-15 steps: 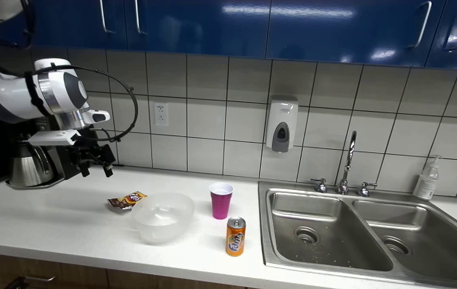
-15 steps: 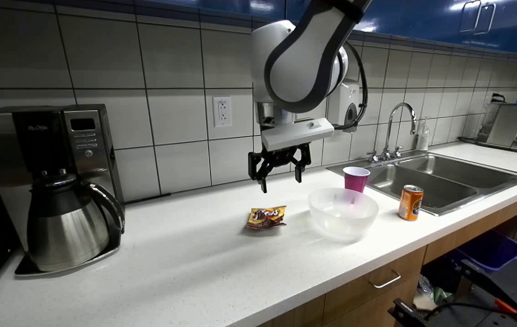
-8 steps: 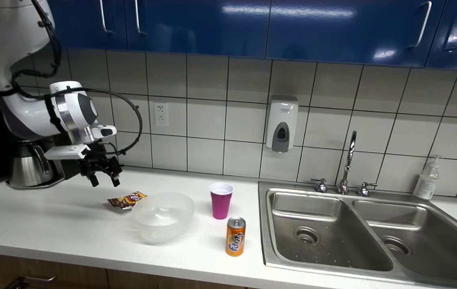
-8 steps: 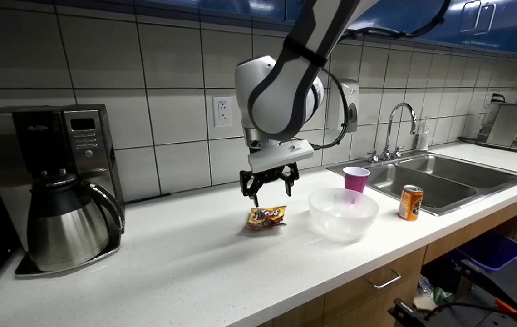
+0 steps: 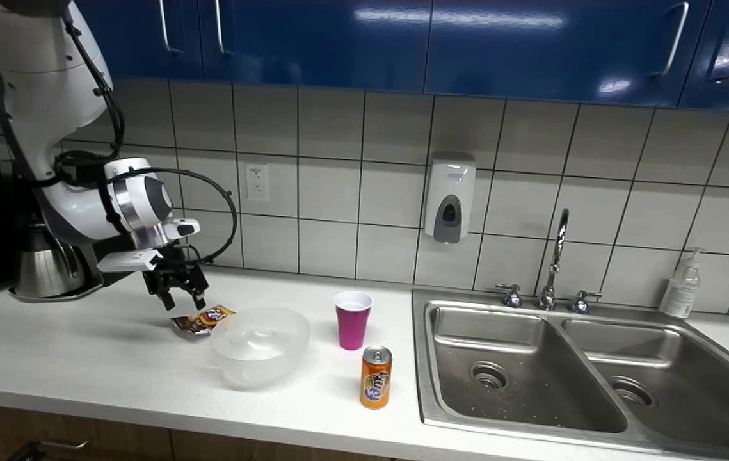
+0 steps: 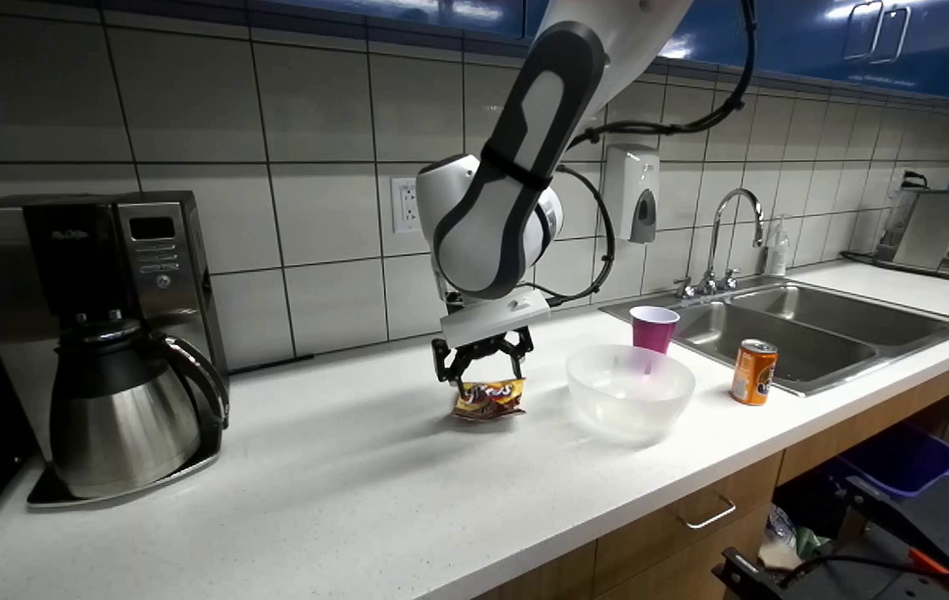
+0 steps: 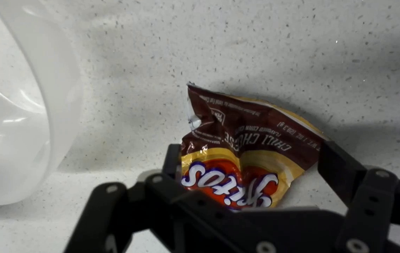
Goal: Put the yellow pack in the bowl.
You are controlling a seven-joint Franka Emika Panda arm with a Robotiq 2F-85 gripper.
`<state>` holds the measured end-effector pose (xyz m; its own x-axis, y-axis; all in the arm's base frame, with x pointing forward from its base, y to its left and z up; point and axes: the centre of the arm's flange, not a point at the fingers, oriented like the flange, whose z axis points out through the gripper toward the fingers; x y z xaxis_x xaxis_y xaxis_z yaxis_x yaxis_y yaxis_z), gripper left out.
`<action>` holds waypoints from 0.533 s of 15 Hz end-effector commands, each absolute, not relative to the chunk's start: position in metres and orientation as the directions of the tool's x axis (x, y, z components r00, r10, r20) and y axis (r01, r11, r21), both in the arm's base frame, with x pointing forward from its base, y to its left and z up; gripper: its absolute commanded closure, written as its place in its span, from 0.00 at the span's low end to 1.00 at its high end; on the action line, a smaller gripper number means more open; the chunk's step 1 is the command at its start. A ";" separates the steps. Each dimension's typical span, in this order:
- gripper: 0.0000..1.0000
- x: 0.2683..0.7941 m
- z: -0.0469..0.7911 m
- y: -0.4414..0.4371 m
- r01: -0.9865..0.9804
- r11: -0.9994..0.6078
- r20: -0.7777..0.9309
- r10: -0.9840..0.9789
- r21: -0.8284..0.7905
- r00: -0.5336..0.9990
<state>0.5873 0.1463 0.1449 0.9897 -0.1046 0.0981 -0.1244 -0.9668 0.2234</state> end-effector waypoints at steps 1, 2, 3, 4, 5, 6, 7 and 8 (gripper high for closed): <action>0.00 0.612 0.135 0.151 -0.145 -0.962 0.107 -0.123 0.231 0.987; 0.00 0.614 0.134 0.151 -0.150 -0.962 0.110 -0.128 0.230 0.986; 0.00 0.616 0.132 0.151 -0.155 -0.961 0.113 -0.132 0.229 0.985; 0.00 0.618 0.130 0.150 -0.159 -0.960 0.113 -0.136 0.230 0.984; 0.00 0.619 0.129 0.149 -0.163 -0.959 0.113 -0.140 0.230 0.984; 0.00 0.619 0.127 0.147 -0.168 -0.959 0.112 -0.146 0.229 0.983; 0.00 0.620 0.125 0.144 -0.174 -0.957 0.111 -0.152 0.230 0.982; 0.00 0.620 0.121 0.142 -0.180 -0.956 0.107 -0.159 0.230 0.982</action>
<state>0.6104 0.1444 0.1267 0.9831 -0.1448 0.1118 -0.1667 -0.9608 0.2215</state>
